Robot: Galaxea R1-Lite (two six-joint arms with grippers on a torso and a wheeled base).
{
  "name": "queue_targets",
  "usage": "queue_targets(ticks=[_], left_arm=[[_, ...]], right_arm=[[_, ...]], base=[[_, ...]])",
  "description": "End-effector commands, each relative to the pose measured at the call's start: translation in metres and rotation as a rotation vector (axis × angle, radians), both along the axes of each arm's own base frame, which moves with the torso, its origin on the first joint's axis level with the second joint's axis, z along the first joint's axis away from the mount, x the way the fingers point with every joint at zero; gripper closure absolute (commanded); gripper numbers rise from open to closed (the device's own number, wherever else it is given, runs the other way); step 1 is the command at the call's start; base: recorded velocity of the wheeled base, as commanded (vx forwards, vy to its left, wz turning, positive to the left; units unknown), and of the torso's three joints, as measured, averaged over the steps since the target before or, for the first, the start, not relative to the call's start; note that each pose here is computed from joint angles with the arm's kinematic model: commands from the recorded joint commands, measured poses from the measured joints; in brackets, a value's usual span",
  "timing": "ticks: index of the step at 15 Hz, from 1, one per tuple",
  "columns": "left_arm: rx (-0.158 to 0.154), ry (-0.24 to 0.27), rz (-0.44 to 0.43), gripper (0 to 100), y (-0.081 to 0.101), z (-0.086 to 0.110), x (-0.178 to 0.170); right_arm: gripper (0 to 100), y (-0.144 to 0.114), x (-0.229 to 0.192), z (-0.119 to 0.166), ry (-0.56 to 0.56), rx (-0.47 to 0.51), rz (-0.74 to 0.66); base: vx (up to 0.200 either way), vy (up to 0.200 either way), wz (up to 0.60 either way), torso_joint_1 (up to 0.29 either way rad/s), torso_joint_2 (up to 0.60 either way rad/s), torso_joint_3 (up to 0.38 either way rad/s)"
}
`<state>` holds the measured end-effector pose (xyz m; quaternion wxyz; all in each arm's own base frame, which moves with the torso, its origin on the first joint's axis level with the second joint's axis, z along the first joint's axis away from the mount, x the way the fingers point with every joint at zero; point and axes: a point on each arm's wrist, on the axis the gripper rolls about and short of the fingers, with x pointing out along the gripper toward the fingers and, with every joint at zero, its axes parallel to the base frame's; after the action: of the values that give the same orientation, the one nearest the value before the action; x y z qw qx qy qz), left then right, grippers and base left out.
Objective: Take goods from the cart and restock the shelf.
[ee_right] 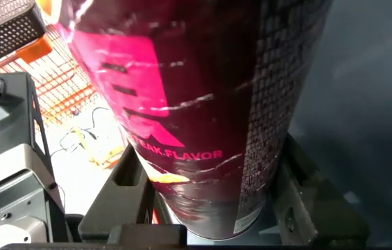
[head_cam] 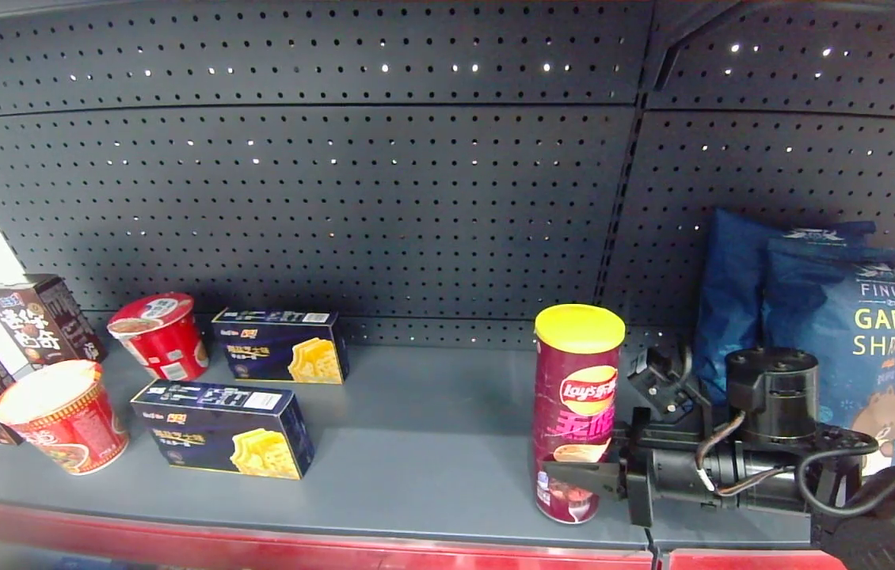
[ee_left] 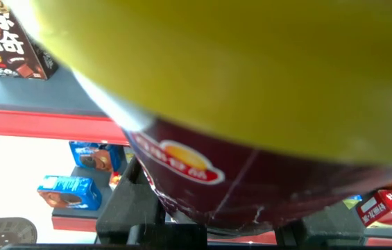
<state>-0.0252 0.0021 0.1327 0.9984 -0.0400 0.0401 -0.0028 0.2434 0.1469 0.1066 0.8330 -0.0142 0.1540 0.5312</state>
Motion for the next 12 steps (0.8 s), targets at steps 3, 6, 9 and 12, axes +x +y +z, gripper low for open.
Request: queue_targets(ticks=[3,6,9,12], left_arm=[[0.0,-0.003,0.009,100,0.0,-0.001,-0.001],[0.0,0.0,0.01,100,0.0,-0.001,0.0],[0.0,-0.002,0.012,100,0.0,-0.001,0.0],[0.0,0.0,0.012,100,0.0,-0.001,0.0]], right_arm=[[0,0.008,0.002,-0.007,0.002,-0.004,0.02],[0,0.005,-0.001,-0.006,0.003,-0.006,0.017],[0,0.001,-0.008,-0.002,-0.003,-0.002,0.017],[0,-0.008,-0.022,0.002,-0.002,-0.003,0.014]], base=[[0.0,0.0,0.0,0.0,0.0,0.0],[0.0,0.0,0.0,0.0,0.0,0.0],[0.0,0.0,0.0,0.0,0.0,0.0],[0.0,0.0,0.0,0.0,0.0,0.0]])
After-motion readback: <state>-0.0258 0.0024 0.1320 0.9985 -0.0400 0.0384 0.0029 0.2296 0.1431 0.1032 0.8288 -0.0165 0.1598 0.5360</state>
